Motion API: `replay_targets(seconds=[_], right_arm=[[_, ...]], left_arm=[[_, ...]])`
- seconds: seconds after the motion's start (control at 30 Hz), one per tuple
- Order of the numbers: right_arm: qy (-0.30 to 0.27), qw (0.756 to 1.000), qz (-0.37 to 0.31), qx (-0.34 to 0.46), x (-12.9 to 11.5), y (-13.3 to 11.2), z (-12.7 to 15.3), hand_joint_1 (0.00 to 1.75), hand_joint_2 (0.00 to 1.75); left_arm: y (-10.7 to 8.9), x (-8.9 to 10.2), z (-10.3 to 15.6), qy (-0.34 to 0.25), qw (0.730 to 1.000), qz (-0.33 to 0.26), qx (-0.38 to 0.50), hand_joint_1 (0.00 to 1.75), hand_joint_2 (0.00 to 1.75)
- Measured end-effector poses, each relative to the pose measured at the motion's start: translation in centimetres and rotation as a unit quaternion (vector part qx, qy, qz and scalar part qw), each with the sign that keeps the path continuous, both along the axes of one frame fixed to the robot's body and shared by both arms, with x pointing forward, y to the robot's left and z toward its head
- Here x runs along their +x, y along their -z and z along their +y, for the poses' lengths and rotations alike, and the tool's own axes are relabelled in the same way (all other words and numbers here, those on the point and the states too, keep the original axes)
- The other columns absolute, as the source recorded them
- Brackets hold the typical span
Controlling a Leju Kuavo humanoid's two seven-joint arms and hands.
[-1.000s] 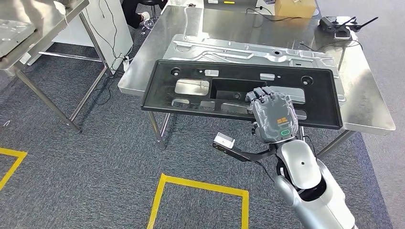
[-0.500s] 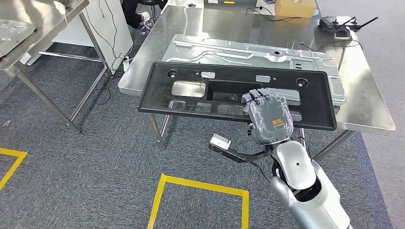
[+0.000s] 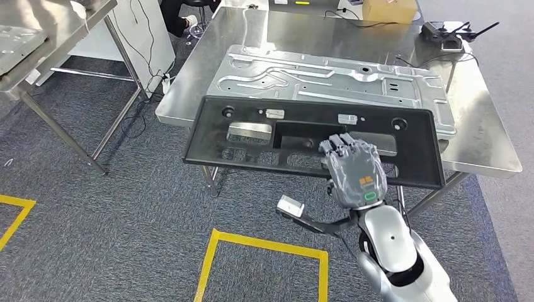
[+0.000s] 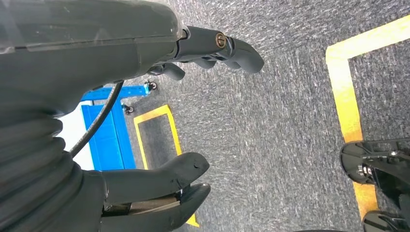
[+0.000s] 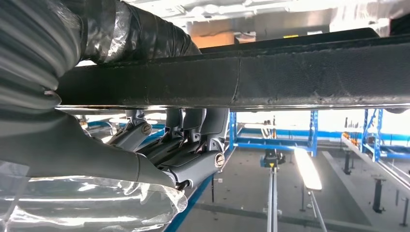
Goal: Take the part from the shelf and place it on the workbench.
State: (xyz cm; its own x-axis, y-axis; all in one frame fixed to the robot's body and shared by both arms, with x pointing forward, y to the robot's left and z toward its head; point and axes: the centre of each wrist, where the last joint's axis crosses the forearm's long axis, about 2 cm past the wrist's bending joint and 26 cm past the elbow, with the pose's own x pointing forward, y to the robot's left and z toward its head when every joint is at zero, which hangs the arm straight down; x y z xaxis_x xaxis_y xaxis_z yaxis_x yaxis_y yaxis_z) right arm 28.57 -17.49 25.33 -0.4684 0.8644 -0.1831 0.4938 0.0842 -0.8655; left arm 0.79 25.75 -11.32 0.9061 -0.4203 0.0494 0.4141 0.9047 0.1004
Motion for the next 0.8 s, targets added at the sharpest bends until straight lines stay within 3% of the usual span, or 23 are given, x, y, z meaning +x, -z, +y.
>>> replay_targets(seconds=[0.23,0.8], right_arm=[[-0.001,1.000,0.006,-0.006,-1.3,0.9,-0.8,1.75,1.75],[-0.006,1.000,0.009,-0.014,-1.0,0.6,-0.8,1.75,1.75]], left_arm=[[0.0,0.0,0.1,-0.002,1.000,0.001,-0.002,0.00,1.75],[0.1,0.1,0.8,-0.004,1.000,0.002,-0.010,0.00,1.75]])
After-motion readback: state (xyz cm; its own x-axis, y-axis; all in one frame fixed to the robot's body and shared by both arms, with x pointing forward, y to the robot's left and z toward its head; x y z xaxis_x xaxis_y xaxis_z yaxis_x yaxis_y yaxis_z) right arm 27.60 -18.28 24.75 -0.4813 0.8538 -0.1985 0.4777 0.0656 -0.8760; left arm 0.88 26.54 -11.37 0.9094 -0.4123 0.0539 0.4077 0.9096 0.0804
